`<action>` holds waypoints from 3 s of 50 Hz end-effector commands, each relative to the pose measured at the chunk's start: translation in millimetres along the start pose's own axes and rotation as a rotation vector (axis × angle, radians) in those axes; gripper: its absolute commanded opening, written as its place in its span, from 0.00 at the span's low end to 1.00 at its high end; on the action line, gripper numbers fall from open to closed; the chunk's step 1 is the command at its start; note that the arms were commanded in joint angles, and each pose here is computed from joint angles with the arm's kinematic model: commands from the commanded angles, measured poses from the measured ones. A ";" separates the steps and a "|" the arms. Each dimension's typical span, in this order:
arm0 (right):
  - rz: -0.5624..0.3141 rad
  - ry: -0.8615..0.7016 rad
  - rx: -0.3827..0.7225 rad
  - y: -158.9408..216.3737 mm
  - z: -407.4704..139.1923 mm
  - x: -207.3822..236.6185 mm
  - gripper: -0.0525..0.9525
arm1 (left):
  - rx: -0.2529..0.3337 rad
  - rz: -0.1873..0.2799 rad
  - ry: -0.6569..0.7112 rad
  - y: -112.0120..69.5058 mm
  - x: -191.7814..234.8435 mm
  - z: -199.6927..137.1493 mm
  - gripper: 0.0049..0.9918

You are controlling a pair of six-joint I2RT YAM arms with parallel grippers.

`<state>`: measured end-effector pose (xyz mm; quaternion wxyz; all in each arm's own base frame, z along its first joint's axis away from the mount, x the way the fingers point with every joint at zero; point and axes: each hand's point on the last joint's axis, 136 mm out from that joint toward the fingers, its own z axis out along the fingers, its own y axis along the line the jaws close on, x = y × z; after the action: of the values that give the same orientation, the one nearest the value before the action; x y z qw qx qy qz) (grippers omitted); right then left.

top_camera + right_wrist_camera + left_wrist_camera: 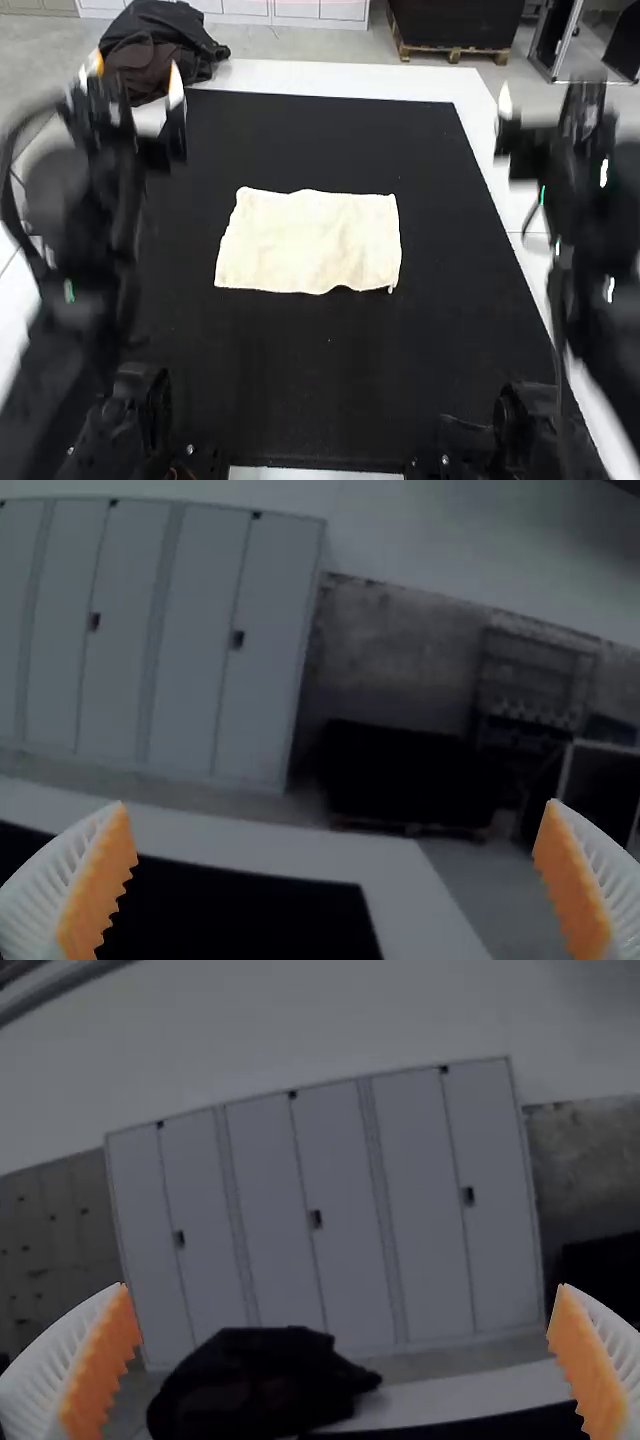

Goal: Fold the towel.

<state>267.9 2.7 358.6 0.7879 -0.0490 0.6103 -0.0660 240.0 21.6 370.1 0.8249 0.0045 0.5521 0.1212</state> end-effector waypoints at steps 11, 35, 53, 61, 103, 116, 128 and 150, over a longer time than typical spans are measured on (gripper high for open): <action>0.223 0.538 -0.125 45.9 73.6 132.2 0.96 | 0.100 0.051 0.572 -38.6 132.9 91.7 0.97; 0.219 0.862 -0.190 86.7 21.5 256.7 0.96 | 0.277 0.000 1.036 -78.7 289.0 23.0 0.97; 0.231 0.931 -0.276 117.2 38.3 294.5 0.95 | 0.305 -0.132 1.062 -83.4 331.1 29.9 0.97; 0.225 0.915 -0.316 136.9 54.0 301.8 0.95 | 0.321 -0.139 1.069 -90.1 346.3 38.7 0.97; 0.215 0.938 -0.345 177.3 110.0 366.4 0.95 | 0.342 -0.135 1.089 -112.3 403.9 75.7 0.97; 0.216 0.932 -0.346 183.3 124.9 375.5 0.95 | 0.349 -0.133 1.079 -118.0 409.9 86.4 0.97; 0.215 0.927 -0.345 186.9 135.9 382.3 0.96 | 0.346 -0.132 1.078 -118.8 415.3 91.3 0.97; 0.191 0.956 -0.360 201.5 134.9 403.1 0.96 | 0.347 -0.132 1.118 -120.9 434.6 84.7 0.97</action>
<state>505.3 118.4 -15.5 0.4077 -0.0779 0.9057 0.0865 490.3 8.0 -8.9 0.3984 0.0394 0.9158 -0.0330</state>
